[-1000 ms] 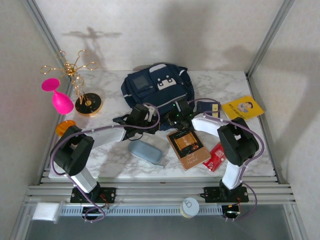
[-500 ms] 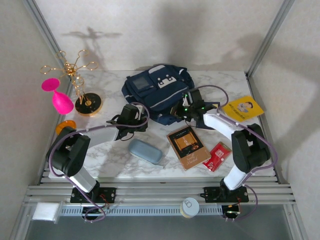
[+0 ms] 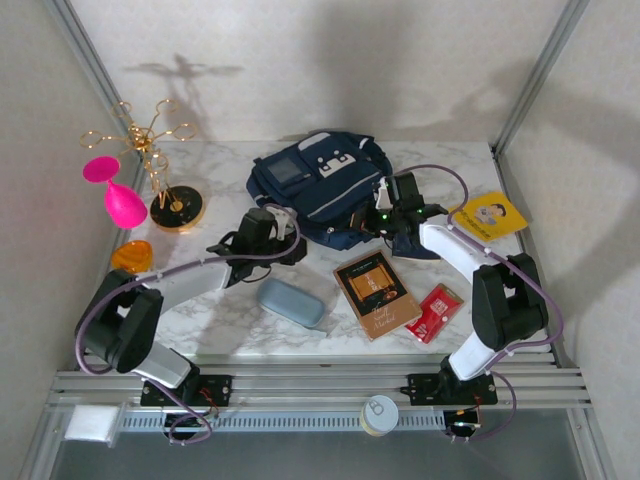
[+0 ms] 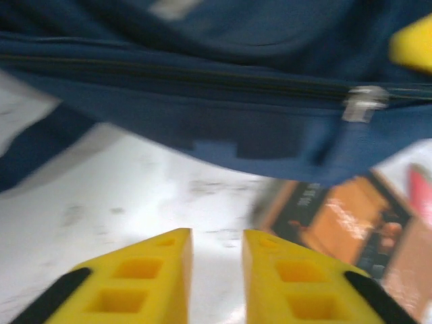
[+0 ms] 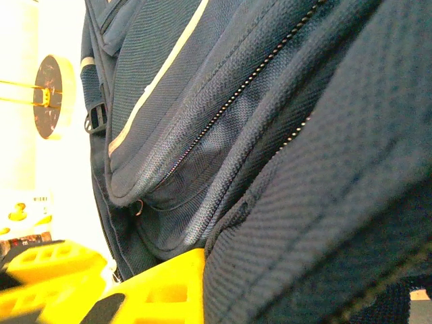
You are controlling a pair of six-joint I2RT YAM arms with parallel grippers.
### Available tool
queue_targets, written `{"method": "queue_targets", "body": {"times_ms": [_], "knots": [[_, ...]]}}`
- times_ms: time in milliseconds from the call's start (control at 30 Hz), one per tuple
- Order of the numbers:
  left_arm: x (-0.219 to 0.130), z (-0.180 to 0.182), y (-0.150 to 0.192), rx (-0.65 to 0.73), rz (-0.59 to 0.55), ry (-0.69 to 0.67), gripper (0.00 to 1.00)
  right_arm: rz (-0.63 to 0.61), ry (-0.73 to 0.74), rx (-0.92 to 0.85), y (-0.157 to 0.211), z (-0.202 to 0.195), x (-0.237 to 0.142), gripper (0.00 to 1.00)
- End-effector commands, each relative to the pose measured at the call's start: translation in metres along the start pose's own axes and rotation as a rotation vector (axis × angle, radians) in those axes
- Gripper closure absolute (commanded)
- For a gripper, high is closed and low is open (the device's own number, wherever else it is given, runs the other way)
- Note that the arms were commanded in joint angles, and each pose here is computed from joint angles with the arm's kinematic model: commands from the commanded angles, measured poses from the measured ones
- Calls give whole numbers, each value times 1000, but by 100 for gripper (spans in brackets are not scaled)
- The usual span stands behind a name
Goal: Pack the student bag
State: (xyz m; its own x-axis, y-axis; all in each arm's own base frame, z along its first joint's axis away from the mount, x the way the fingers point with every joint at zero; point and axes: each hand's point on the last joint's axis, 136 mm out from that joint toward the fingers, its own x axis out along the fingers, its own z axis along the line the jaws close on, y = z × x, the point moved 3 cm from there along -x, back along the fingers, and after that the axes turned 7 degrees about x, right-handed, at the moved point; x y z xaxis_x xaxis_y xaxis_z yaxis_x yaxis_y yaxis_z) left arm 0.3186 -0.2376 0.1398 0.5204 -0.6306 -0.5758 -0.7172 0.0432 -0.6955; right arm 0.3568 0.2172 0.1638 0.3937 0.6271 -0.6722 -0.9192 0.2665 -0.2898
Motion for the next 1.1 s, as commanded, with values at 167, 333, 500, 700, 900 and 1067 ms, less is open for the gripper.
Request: {"method": "queue_targets", "body": {"times_ms": [167, 333, 500, 700, 900, 1067], "knots": [[12, -32, -12, -41, -17, 169, 60, -41, -149, -96, -18, 43, -15, 100], [22, -32, -22, -30, -28, 167, 56, -39, -156, -92, -19, 44, -14, 100], [34, -33, -31, -26, -31, 169, 53, -33, -174, -87, -18, 45, -12, 100], [49, -33, -36, -44, -17, 178, 54, -25, -187, -82, -17, 45, -10, 100], [52, -46, -43, -38, -45, 208, 61, -16, -187, -76, -16, 43, -6, 100], [56, -41, -41, -43, -44, 190, 74, -17, -184, -80, -15, 42, -6, 100]]}}
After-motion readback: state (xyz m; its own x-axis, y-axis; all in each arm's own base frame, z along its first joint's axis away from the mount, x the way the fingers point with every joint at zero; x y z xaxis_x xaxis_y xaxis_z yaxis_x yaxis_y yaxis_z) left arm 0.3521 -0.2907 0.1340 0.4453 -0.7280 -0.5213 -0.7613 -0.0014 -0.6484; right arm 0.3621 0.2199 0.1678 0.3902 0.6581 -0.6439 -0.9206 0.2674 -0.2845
